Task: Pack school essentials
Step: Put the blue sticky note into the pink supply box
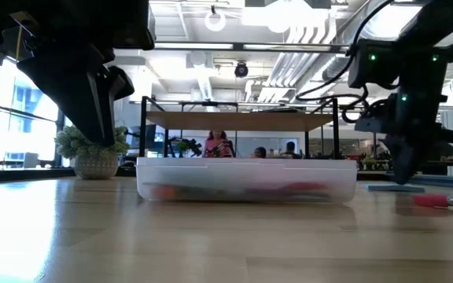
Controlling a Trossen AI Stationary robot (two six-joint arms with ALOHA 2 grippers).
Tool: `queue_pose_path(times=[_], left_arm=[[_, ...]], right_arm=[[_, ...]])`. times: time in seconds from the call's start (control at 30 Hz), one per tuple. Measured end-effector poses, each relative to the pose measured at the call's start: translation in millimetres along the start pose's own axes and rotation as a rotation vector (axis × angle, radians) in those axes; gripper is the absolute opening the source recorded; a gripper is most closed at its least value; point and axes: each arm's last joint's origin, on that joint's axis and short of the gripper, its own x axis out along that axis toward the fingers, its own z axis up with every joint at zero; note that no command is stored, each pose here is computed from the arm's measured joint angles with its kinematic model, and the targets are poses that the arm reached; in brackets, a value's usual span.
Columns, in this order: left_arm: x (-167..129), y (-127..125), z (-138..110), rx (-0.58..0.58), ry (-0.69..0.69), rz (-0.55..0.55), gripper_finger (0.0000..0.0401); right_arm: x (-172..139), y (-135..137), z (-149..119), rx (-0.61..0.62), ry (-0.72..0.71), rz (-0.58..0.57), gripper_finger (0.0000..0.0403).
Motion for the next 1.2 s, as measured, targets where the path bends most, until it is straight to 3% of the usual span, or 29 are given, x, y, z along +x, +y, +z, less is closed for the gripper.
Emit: queue_pose_path(times=[0.7,1.2], left_arm=[[0,0,0,0.0,0.0,-0.001,0.0106],[0,0,0,0.003,-0.002,0.003,0.0106]], right_arm=[[-9,21,-45,-0.093,0.079,0.103,0.0],[-17,27,-46,-0.231,0.006,0.105,0.0]])
